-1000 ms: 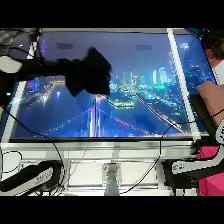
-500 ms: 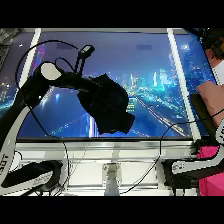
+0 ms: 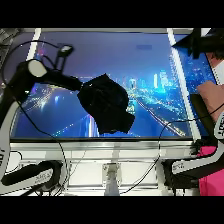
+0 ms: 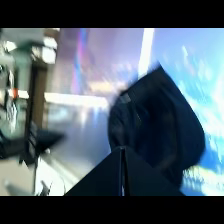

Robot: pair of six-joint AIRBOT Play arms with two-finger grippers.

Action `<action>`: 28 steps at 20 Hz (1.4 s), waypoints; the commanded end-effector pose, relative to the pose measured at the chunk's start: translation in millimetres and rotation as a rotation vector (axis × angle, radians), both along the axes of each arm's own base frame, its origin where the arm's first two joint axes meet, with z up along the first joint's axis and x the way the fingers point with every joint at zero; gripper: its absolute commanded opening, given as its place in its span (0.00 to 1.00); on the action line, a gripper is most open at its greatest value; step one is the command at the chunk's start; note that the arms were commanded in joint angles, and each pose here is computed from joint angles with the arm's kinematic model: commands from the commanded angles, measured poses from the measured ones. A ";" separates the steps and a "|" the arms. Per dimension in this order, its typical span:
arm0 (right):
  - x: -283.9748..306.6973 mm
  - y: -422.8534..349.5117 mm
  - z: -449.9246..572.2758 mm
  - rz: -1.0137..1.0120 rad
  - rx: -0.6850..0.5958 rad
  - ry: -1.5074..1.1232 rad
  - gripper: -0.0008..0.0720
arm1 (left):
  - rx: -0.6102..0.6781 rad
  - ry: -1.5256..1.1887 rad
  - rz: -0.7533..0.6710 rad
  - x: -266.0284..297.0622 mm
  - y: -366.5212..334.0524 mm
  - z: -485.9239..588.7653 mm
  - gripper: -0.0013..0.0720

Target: Fold the clothes and pants, and hang the long-sleeved shirts on hangers.

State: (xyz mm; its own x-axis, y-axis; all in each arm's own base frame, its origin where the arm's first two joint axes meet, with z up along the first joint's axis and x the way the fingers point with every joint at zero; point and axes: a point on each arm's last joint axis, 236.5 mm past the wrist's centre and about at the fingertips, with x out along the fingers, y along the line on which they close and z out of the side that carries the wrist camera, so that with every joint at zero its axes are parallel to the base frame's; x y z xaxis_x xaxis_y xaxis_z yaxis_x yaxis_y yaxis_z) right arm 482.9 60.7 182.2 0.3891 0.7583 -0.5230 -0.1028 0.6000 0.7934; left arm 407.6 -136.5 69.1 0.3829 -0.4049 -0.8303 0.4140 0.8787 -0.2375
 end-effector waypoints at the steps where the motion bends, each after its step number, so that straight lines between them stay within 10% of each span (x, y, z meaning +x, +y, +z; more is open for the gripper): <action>1: -16.8 16.7 -85.9 0.083 0.034 0.229 0.03 | -0.131 0.124 0.213 -2.4 58.5 -25.4 0.04; 5: -30.9 60.5 -172.6 0.148 0.064 0.428 0.12 | -0.320 0.336 0.359 -42.1 65.7 -84.3 0.06; 8: -32.4 94.1 -207.7 0.187 0.047 0.478 0.63 | -0.336 0.422 0.380 -61.3 54.6 -116.0 0.68; 10: -33.7 111.1 -226.3 0.203 0.003 0.483 0.63 | -0.346 0.460 0.380 -63.9 44.6 -126.1 0.69; 16: -42.5 126.9 -252.9 0.243 -0.087 0.496 0.86 | -0.456 0.421 0.475 -25.0 6.3 -146.4 0.69; 21: -40.2 123.8 -254.5 0.232 -0.087 0.494 0.86 | -0.462 0.390 0.528 -8.4 -10.6 -165.9 0.68; 26: -42.3 126.5 -265.2 0.237 -0.092 0.513 0.86 | -0.457 0.397 0.525 -8.9 -15.1 -171.0 0.04; 28: -44.8 125.8 -270.8 0.242 -0.096 0.527 0.86 | -0.476 0.387 0.542 -4.4 -11.5 -165.2 0.04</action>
